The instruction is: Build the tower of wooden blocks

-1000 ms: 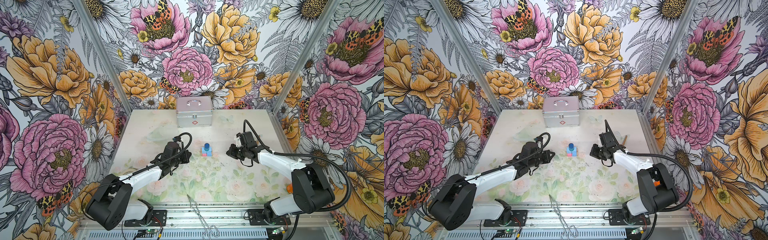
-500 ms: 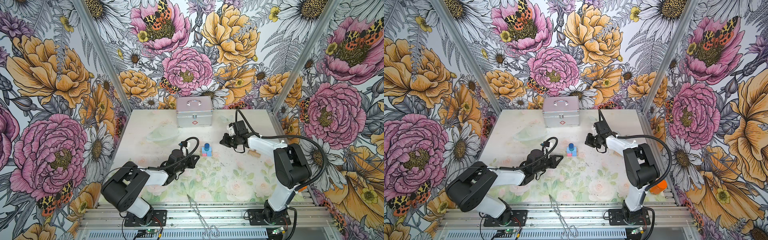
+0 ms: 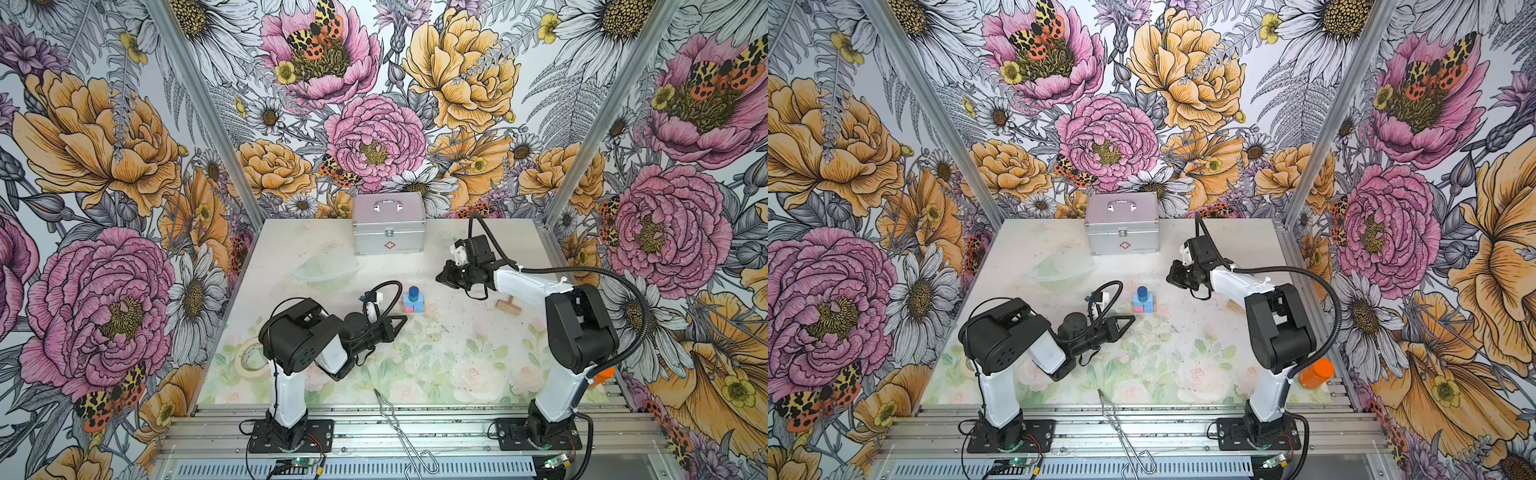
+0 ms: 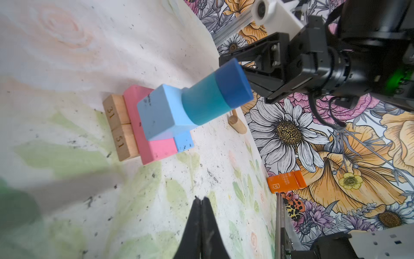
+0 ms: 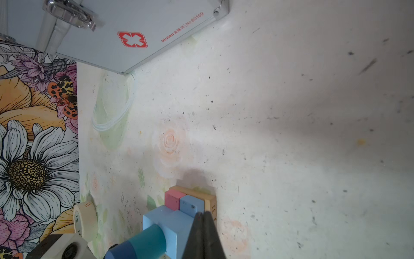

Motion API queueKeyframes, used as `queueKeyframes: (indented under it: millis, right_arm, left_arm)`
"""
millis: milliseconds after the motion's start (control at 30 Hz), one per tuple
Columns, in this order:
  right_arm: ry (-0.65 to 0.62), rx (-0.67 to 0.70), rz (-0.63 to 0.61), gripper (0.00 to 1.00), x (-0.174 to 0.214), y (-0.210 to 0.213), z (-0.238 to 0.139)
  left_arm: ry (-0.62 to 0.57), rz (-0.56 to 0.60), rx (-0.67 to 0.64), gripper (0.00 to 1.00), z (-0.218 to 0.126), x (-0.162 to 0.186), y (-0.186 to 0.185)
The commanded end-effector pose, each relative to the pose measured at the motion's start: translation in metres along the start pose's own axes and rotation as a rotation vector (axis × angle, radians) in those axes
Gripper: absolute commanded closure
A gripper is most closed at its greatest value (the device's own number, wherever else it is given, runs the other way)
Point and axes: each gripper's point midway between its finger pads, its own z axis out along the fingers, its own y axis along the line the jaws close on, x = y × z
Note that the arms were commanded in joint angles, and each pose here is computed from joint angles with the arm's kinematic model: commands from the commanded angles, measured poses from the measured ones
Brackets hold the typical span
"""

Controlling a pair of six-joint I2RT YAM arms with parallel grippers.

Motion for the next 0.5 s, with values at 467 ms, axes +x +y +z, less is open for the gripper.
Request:
queueKeyframes:
  millis: [467]
  right_arm:
    - [-0.007, -0.008, -0.012, 1.0, -0.006, -0.001, 0.002]
  left_arm:
    - [0.01, 0.205, -0.268, 1.0, 0.003, -0.028, -0.005]
